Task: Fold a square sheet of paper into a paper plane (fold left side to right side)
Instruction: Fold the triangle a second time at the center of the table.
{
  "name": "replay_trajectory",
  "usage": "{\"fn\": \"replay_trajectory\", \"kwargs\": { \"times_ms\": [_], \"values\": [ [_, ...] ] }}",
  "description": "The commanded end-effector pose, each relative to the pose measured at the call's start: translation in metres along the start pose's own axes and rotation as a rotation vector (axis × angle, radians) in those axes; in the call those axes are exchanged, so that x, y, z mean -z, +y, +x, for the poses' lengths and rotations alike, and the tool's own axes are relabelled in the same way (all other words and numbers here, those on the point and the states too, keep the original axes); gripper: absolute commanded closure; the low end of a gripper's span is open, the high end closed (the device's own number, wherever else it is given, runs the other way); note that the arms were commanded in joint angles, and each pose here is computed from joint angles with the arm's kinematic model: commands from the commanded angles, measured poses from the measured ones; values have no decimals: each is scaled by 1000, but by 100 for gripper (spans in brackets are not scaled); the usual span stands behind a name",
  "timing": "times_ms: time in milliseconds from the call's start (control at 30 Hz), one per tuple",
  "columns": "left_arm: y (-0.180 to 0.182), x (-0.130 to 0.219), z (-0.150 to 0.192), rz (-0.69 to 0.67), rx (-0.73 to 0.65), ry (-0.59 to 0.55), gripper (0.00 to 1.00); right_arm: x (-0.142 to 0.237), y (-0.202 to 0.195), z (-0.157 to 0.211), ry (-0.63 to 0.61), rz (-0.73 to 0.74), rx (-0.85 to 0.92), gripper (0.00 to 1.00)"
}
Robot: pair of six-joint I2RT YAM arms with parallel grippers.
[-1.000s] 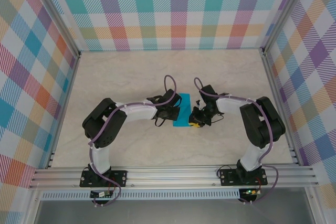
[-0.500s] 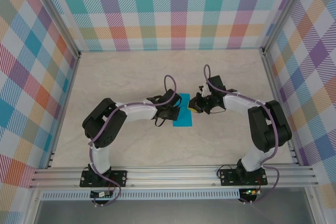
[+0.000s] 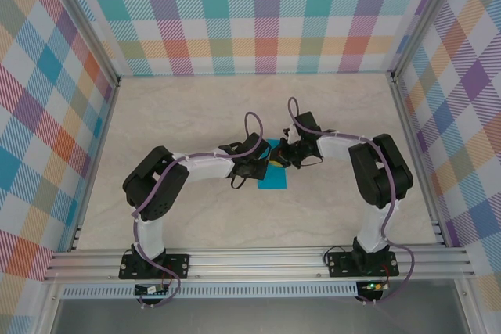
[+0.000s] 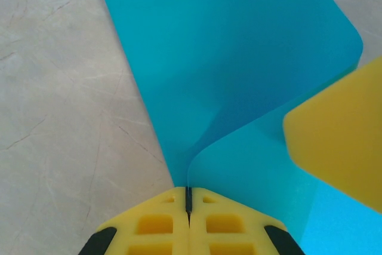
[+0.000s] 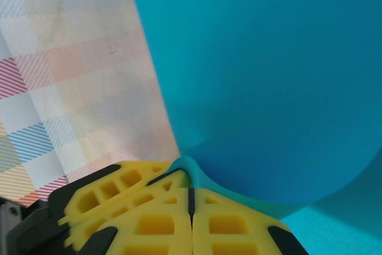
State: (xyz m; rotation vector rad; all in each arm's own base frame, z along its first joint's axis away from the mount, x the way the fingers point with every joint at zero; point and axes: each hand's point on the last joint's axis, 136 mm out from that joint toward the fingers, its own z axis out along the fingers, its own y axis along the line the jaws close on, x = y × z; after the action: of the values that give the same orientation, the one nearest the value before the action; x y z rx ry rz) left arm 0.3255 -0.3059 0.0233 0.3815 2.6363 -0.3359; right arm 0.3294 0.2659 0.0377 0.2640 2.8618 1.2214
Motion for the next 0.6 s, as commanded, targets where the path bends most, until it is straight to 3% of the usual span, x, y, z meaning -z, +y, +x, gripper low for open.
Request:
{"fn": "replay_trajectory", "kwargs": {
  "times_ms": [0, 567],
  "values": [
    [8, -5, 4, -29, -2, 21, 100, -2, -3, -2, 1, 27, 32, 95],
    [11, -5, 5, -46, -10, 23, 100, -6, -36, -2, -15, 160, 52, 95]
  ]
}}
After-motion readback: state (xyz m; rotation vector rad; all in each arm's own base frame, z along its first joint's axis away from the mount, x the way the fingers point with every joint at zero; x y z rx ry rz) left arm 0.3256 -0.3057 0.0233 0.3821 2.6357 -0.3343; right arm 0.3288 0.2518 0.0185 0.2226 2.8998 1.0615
